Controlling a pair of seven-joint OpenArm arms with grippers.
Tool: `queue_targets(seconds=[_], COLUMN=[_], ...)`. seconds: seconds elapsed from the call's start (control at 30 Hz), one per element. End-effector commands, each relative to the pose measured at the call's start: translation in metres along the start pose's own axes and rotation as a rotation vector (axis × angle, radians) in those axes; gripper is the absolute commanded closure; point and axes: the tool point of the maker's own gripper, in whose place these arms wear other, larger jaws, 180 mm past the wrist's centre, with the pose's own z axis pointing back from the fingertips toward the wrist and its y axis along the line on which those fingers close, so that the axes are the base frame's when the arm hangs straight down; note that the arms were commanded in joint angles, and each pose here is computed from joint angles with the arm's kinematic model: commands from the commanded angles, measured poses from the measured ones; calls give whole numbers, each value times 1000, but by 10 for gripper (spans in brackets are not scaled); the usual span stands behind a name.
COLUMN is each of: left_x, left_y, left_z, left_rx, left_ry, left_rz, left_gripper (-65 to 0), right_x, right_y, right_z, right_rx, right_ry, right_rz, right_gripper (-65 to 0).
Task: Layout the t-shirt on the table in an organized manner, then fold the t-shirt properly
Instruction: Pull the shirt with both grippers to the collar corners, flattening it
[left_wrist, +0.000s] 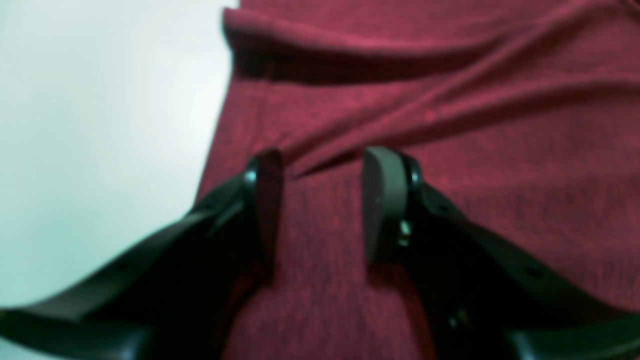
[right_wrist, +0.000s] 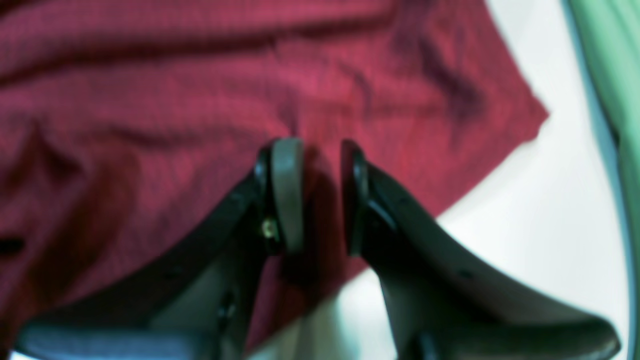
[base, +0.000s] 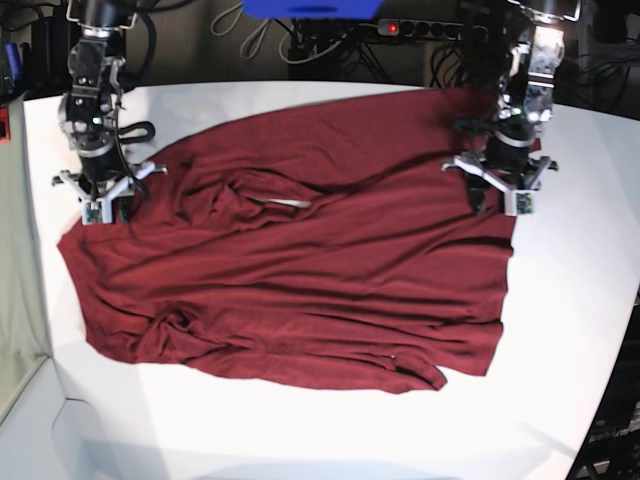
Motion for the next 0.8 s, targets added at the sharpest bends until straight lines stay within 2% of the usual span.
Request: queue_targets(seconds=[0.0, 0.33, 0.57, 0.77], left_x=[-6, -6, -12, -21], left_y=[11, 23, 23, 24], left_z=[1, 4, 7, 12], left_rx=[32, 60, 61, 60], left_ry=[39, 36, 48, 68], left_rz=[-8, 2, 1, -2], left_gripper=[-262, -262, -262, -262], right_x=[12, -30, -39, -39], right_y=[-11, -48, -35, -31], right_z=[1, 34, 62, 69], right_rx=[-19, -115, -102, -95], right_ry=[-39, 45, 56, 57], right_rz=[11, -12, 4, 12], right_gripper=[-115, -115, -115, -115])
